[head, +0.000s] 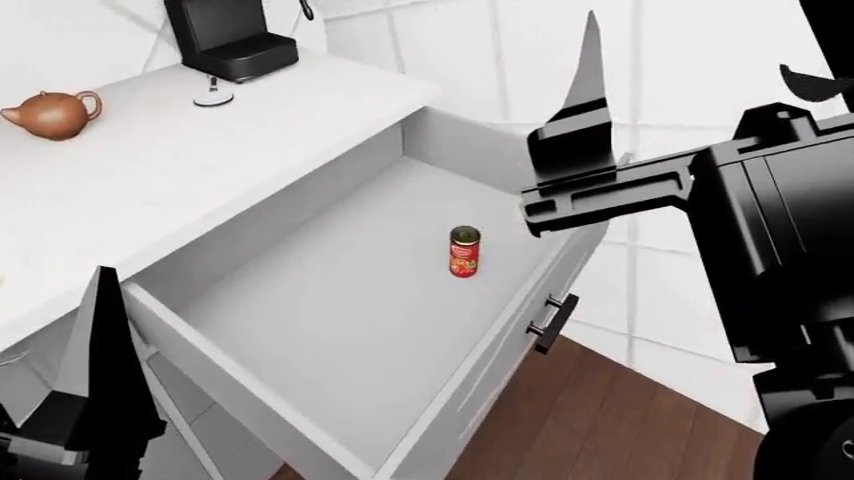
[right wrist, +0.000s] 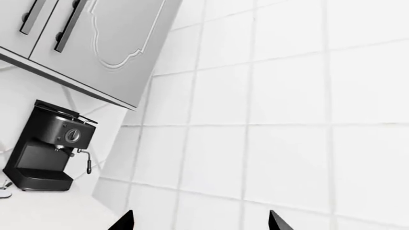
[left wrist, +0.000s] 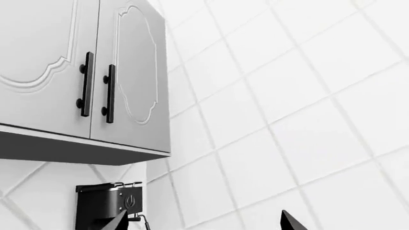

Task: Close the right drawer.

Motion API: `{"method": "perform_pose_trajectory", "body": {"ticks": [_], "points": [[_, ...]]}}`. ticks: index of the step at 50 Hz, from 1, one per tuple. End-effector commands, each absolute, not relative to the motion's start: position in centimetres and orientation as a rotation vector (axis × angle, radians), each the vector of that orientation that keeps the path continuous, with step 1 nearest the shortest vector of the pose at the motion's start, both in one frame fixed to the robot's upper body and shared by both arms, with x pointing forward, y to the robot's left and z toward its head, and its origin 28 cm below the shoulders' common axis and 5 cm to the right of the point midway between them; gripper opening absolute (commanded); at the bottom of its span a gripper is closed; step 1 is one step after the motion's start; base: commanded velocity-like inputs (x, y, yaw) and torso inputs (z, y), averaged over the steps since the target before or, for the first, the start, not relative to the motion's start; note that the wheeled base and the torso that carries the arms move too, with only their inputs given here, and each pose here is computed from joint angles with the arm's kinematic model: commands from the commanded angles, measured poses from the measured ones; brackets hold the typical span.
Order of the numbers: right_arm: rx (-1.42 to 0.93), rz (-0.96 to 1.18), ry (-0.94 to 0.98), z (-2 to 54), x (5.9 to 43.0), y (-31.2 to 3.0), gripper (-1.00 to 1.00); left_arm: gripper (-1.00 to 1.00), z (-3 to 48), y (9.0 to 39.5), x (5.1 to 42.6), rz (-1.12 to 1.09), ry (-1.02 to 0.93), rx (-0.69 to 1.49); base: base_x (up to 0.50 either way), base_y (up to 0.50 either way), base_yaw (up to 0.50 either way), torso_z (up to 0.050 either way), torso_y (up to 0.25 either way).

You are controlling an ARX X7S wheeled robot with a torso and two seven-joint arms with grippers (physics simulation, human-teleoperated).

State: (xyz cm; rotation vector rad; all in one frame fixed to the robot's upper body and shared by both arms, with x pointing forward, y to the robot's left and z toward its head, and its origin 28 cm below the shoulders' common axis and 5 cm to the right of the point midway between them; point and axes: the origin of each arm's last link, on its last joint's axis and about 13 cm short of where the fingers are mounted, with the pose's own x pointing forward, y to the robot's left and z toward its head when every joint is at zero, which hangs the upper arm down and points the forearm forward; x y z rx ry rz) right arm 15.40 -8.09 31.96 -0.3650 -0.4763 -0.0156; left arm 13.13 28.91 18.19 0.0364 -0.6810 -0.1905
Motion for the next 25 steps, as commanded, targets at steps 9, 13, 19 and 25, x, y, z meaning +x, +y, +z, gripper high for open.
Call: {"method": "perform_pose_trajectory", "body": {"ticks": [9, 13, 19, 25], "points": [[-0.349, -0.040, -0.466, 32.04, 15.30, -8.13, 1.00, 1.00, 18.30, 28.89, 12.94, -0.190, -0.687, 0.038, 0.03, -0.05, 0.00, 0.000, 0.000], [-0.339, -0.043, -0.463, 31.99, 15.42, -8.19, 1.00, 1.00, 18.27, 28.91, 12.98, -0.189, -0.686, 0.038, 0.24, -0.44, 0.00, 0.000, 0.000], [-0.332, -0.042, -0.466, 32.00, 15.37, -8.20, 1.00, 1.00, 18.24, 28.92, 12.97, -0.188, -0.687, 0.037, 0.24, -0.44, 0.00, 0.000, 0.000], [-0.323, -0.040, -0.463, 31.89, 15.42, -8.25, 1.00, 1.00, 18.23, 28.95, 12.88, -0.188, -0.688, 0.038, 0.28, -0.42, 0.00, 0.000, 0.000]]}}
